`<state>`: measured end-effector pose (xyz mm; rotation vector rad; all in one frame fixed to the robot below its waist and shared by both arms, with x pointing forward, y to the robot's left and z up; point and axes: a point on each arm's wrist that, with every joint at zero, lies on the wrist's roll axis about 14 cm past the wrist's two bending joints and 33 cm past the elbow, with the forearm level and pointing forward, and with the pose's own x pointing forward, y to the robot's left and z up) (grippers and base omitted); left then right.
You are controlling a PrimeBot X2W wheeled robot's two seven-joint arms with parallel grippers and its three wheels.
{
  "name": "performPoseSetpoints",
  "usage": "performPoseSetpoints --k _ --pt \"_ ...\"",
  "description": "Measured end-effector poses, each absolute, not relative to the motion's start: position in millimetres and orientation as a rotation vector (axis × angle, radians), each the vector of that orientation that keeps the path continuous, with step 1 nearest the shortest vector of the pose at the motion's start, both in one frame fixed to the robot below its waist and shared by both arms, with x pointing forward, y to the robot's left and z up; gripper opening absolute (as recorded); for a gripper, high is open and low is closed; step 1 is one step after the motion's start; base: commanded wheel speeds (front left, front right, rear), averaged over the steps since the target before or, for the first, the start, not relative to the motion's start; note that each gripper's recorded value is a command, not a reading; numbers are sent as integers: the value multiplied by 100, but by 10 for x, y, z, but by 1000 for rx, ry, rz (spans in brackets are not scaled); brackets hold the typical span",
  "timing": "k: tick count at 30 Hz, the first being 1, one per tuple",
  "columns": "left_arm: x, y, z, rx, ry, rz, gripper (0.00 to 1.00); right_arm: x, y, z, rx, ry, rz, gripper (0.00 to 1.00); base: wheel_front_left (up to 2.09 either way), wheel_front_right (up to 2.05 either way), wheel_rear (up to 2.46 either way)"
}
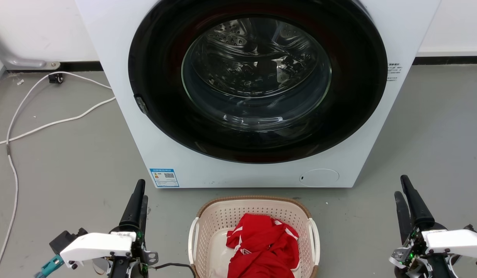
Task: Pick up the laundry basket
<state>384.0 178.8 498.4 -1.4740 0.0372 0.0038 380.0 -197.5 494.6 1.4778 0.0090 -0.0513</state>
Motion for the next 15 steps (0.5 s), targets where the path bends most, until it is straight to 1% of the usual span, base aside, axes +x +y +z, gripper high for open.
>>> performPoseSetpoints --k 5,15 --pt "3852 1751 5053 -1375 22 -17 100 3793 -1989 4954 1361 6 -53 100 0 0 0" --pt "3858 1685 5173 -1110 -6 -59 100 3800 -1967 5070 1041 -15 -21 100 0 0 0"
